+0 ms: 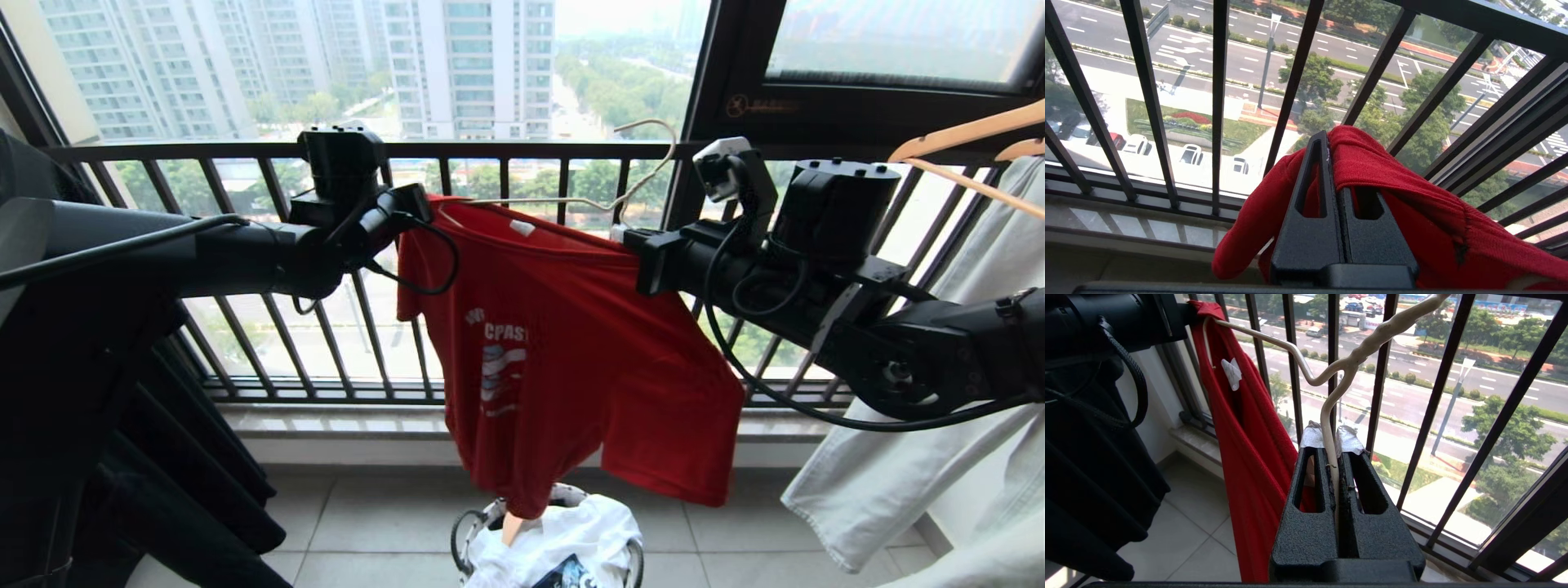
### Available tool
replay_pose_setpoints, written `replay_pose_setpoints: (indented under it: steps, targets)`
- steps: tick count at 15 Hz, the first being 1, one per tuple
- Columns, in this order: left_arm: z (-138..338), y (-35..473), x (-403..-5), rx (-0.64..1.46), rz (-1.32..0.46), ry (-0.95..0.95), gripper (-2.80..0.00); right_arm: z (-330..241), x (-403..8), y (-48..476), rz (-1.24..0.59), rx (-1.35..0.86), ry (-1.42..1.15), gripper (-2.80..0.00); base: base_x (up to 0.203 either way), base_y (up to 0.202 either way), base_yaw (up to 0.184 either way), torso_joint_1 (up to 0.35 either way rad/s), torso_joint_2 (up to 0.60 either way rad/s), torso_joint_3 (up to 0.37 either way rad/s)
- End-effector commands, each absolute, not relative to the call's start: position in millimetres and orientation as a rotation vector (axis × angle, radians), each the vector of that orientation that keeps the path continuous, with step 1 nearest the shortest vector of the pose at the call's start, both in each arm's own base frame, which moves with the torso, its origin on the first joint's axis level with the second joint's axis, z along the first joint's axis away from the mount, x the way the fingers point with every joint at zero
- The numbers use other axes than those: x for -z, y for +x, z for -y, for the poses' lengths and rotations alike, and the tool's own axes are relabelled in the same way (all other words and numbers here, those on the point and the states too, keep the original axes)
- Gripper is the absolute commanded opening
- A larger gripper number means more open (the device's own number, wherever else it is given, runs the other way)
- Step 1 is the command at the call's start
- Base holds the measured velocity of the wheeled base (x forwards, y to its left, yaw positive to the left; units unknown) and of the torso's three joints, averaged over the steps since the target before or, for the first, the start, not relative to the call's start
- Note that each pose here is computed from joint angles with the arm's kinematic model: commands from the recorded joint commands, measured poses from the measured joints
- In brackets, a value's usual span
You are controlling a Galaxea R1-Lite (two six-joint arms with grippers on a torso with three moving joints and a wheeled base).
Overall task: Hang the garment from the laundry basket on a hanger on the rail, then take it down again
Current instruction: Take the clothes off the clothes rack
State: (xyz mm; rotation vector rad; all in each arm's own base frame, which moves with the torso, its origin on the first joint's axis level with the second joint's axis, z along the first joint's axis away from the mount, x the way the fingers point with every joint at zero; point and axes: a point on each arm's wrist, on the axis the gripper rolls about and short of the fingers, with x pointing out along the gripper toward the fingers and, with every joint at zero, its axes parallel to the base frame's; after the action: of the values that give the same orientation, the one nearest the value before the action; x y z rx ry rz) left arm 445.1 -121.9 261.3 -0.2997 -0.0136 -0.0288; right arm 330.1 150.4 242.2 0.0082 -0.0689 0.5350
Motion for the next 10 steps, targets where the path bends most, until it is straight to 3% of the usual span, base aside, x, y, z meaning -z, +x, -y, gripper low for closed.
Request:
replay_pose_setpoints:
  steps: [1,10]
  targets:
    - [118,450,-261,0.013,0.024,-0.305,-2.8,-150,-243,330,0.073,-0.533,0.008,-2.8,0.0,0.0,0.0,0.0,0.0,0.0]
    - [137,452,-237,0.045,-0.049,-0.284,-2.8,-150,-244,329,0.075,-0.535,0.008,-2.8,0.0,0.0,0.0,0.0,0.0,0.0]
